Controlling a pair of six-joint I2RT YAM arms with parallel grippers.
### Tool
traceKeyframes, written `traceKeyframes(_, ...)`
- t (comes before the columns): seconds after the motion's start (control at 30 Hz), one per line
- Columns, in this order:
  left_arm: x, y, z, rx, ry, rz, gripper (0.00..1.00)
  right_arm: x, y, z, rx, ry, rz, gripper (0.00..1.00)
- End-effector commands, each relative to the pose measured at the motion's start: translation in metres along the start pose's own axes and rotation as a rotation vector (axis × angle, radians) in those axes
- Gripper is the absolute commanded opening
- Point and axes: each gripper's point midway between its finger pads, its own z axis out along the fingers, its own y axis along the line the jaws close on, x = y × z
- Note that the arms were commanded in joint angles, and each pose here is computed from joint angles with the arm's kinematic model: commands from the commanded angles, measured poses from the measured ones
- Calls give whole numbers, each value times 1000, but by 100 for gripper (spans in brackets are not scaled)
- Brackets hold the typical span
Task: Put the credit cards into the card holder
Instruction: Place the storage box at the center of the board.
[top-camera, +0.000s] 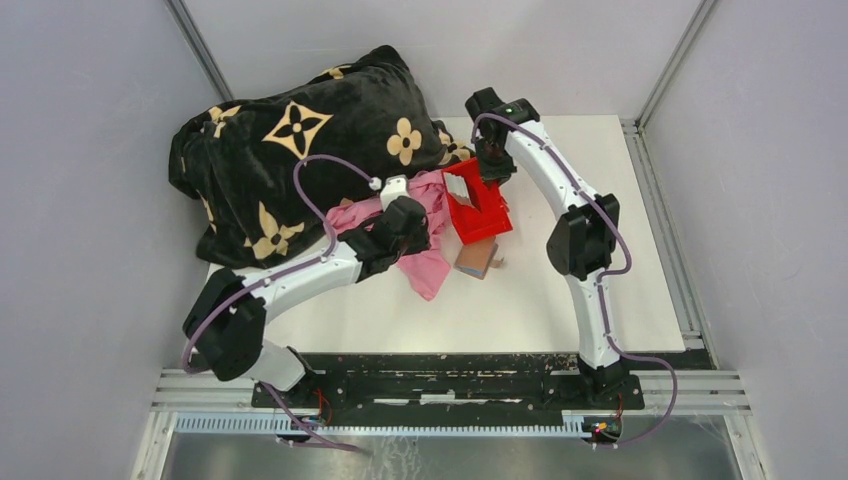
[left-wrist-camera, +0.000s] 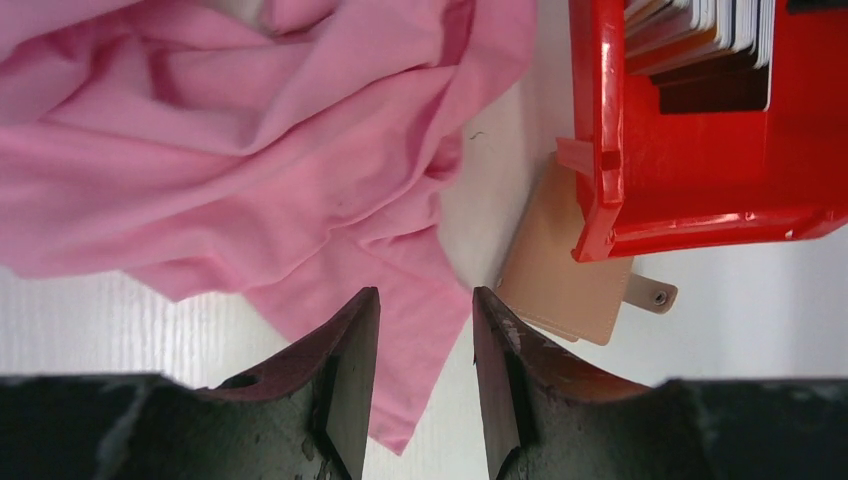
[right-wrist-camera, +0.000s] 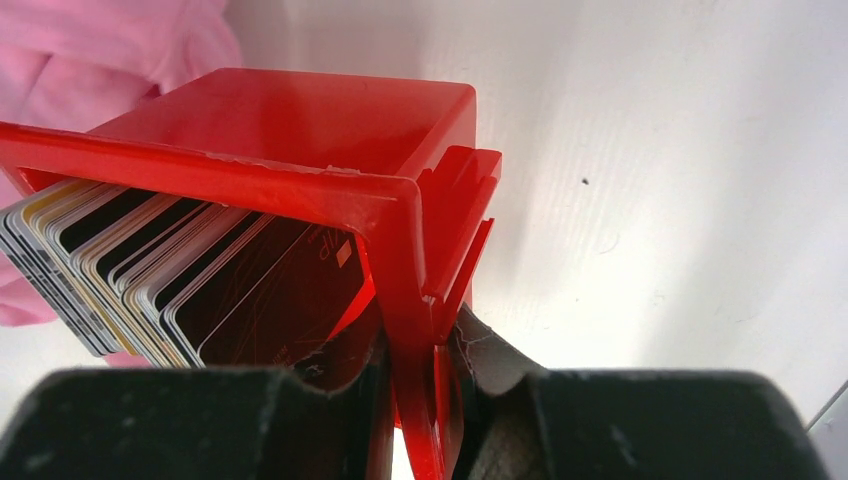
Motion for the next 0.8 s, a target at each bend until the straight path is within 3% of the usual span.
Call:
traceKeyframes(0.0,-19,-42,11,133,-9,93,47,-38,-14,-21,-49,-124,95,1)
traceKeyframes(0.27,-6,-66,54,173,84,177,43,-50,-45,3,-45,-119,167,1)
traceKeyframes(0.77,23,-70,110,158,183,238,39,-58,-64,48,-71,-94,232,1)
